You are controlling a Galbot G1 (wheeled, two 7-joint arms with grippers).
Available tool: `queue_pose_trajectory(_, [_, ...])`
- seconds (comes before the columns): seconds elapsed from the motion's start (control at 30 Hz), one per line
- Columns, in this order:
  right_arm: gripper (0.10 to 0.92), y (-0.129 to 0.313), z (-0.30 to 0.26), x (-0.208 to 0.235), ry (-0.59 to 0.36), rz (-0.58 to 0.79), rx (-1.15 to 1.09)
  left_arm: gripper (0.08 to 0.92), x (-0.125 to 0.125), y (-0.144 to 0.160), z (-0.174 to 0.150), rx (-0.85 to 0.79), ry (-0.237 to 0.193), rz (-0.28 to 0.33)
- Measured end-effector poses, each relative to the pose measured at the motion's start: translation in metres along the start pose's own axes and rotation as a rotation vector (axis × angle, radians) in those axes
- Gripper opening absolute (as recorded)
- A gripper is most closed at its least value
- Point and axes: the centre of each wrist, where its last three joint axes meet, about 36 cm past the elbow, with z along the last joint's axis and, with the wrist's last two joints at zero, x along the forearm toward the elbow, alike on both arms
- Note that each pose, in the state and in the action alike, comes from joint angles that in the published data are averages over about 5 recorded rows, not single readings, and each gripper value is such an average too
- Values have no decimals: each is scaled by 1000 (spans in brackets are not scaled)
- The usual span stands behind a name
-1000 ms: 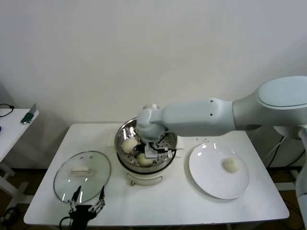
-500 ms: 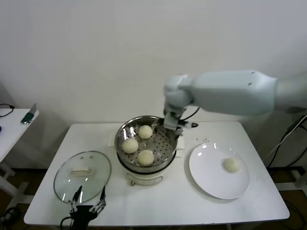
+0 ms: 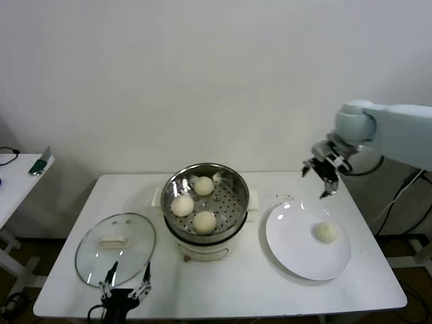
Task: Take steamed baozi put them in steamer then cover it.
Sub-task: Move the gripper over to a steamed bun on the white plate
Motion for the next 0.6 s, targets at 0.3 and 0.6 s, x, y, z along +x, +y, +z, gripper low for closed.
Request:
queue_pose_trajectory(0.3, [823, 38, 37, -77, 16, -20, -173, 823, 0, -1, 5, 4, 10, -5])
queue_pose_trajectory(0.6, [823, 53, 47, -133, 26, -21, -251, 823, 2, -2, 5, 2, 14, -7])
